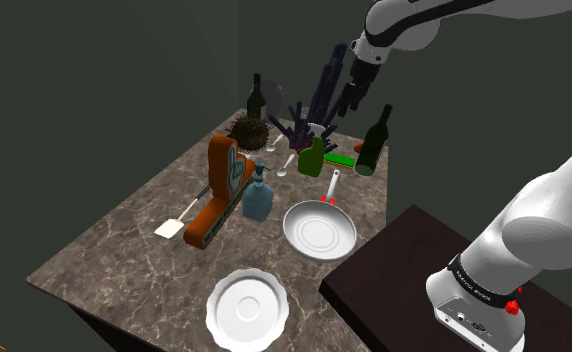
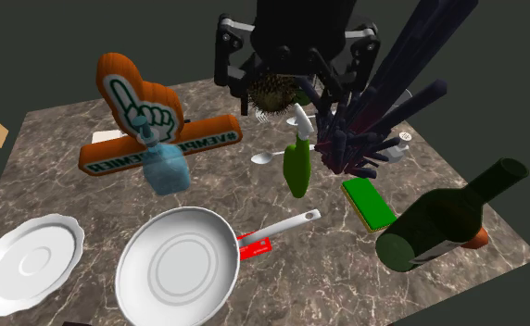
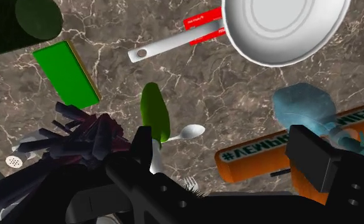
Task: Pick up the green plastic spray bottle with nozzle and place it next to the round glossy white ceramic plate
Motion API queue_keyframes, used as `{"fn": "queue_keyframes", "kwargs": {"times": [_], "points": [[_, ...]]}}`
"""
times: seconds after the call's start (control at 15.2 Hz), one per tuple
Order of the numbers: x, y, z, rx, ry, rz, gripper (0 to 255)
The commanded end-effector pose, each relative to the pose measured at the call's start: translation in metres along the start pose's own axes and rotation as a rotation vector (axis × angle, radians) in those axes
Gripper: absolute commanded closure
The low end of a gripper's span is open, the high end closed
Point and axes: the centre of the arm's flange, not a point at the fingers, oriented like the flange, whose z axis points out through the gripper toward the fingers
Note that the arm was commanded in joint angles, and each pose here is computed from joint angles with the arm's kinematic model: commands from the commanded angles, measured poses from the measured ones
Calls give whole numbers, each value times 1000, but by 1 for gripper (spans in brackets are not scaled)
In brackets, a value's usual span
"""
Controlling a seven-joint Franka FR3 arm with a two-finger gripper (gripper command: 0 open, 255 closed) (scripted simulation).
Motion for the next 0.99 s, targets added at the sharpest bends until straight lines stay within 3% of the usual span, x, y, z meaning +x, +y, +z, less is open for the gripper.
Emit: {"fn": "queue_keyframes", "kwargs": {"times": [0.0, 0.59, 0.92], "points": [[16, 12, 20, -2, -6, -20, 0], [88, 64, 102, -7, -32, -102, 0], [90, 66, 127, -7, -34, -105, 0]]}}
